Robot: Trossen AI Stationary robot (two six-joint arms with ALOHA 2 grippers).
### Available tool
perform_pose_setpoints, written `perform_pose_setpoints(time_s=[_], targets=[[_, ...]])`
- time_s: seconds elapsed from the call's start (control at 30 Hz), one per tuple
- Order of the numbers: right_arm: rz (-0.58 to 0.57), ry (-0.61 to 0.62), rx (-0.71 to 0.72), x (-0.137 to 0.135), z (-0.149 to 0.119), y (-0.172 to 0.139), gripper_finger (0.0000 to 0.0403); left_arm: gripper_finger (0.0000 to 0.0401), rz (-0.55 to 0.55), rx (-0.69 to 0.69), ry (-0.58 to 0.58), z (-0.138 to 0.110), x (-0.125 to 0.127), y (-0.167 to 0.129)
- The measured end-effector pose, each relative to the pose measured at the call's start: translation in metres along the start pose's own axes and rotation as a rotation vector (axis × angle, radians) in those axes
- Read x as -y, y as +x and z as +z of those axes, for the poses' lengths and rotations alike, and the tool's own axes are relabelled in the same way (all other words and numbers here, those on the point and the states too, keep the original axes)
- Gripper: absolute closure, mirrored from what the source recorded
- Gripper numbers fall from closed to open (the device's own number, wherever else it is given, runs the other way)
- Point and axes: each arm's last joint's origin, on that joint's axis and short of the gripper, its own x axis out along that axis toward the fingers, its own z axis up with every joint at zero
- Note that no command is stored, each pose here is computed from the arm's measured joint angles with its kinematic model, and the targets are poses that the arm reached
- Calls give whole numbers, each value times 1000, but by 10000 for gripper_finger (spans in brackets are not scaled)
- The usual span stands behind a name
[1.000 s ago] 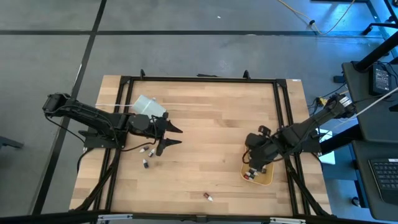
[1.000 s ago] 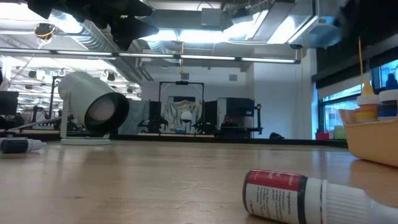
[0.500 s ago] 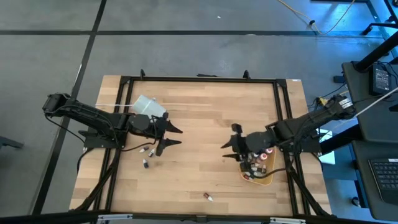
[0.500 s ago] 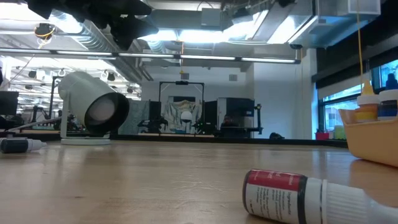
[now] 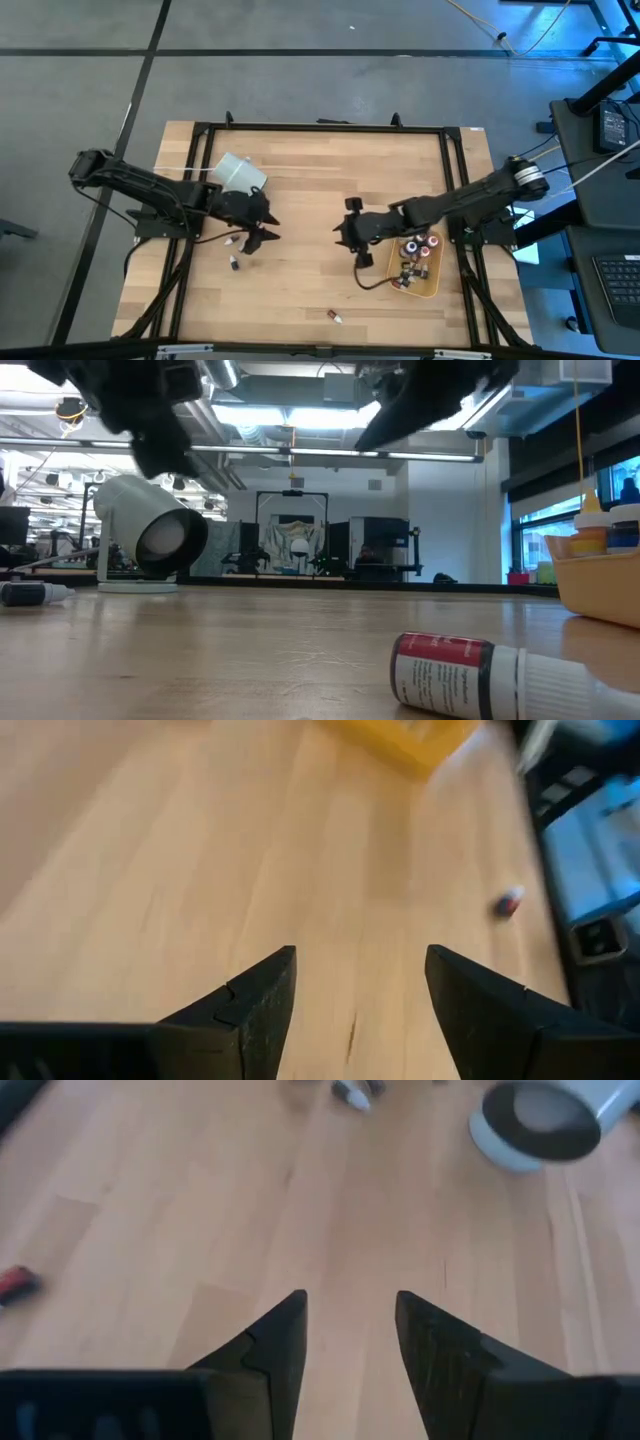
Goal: Pick & Place food coloring
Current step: Put the small pink food coloring bottle into the yellow bin
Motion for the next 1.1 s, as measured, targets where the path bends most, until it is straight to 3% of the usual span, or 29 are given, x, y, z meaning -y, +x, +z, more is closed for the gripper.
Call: perform_pose_setpoints(time_s=[0.17, 0.47, 0.73, 1.1], targets=[[-24, 19, -40, 8, -7, 22, 247, 183, 182, -159, -110, -6, 3, -10], [-44, 38, -81, 17, -15, 37, 247, 184, 389, -384, -314, -34, 0, -21], [-46, 41, -65, 17, -13, 37, 247, 185, 454, -439, -315, -42, 2, -10], [-46, 44, -52, 17, -12, 37, 247, 182, 587, -628, -358, -59, -4, 7]])
